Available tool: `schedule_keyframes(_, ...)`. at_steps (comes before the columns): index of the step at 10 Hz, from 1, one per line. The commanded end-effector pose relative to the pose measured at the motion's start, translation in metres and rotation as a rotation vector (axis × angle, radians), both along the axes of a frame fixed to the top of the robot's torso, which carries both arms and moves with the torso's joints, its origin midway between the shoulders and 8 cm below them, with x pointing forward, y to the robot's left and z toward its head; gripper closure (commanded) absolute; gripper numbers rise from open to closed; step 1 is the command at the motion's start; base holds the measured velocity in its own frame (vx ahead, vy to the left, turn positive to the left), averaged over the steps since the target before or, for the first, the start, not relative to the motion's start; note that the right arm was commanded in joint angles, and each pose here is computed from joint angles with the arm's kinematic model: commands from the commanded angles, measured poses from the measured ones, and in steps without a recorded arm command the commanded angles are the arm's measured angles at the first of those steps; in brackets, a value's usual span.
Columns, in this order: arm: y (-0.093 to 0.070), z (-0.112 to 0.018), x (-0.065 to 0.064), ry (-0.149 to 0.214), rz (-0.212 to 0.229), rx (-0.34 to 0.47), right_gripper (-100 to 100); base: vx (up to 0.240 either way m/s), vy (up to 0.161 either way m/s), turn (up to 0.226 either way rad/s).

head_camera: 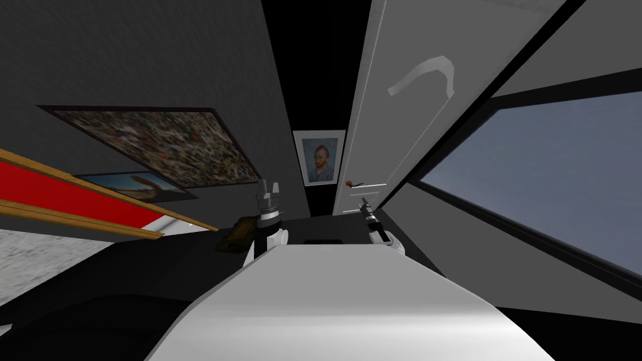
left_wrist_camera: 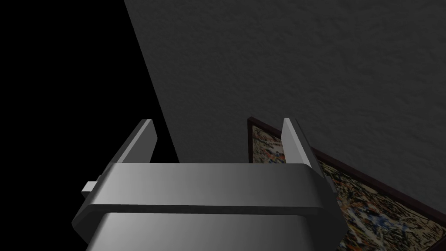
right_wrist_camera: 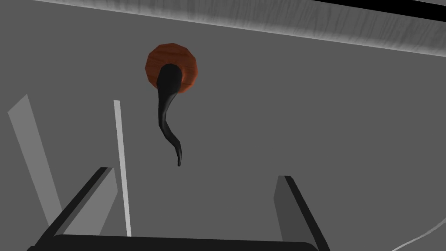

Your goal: Pull the door open

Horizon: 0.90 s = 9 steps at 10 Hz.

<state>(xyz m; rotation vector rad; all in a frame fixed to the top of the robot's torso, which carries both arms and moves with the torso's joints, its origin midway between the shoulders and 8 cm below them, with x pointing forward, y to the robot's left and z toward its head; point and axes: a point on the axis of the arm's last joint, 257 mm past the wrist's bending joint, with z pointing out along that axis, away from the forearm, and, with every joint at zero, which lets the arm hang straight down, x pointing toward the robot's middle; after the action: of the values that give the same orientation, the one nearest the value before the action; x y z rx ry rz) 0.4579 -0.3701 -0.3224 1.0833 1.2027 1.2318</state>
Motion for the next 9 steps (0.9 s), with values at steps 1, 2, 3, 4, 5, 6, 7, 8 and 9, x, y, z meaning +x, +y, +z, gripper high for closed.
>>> schedule_keyframes(1, -0.009, -0.006, -0.001, 0.014, -0.006, -0.006, -100, 0.086, -0.088, 0.134)
schedule_keyframes(2, -0.013, -0.009, -0.002, 0.021, -0.009, -0.010, -100, 0.080, -0.081, 0.106)
schedule_keyframes(3, -0.016, -0.011, -0.002, 0.028, -0.012, -0.013, -100, 0.074, -0.061, 0.090)
schedule_keyframes(4, -0.019, -0.014, -0.002, 0.033, -0.014, -0.016, -100, 0.062, -0.055, 0.075)
schedule_keyframes(5, -0.022, -0.016, -0.003, 0.039, -0.017, -0.018, -100, 0.049, -0.050, 0.080)
schedule_keyframes(6, -0.026, -0.018, -0.003, 0.044, -0.020, -0.021, -100, 0.051, -0.043, 0.072)
schedule_keyframes(7, -0.029, -0.020, -0.004, 0.049, -0.023, -0.024, -100, 0.048, -0.048, 0.073)
schedule_keyframes(8, -0.034, -0.024, -0.005, 0.058, -0.028, -0.028, -100, 0.063, -0.070, 0.092)
schedule_keyframes(9, -0.037, -0.025, -0.005, 0.062, -0.030, -0.030, -100, 0.057, -0.068, 0.086)
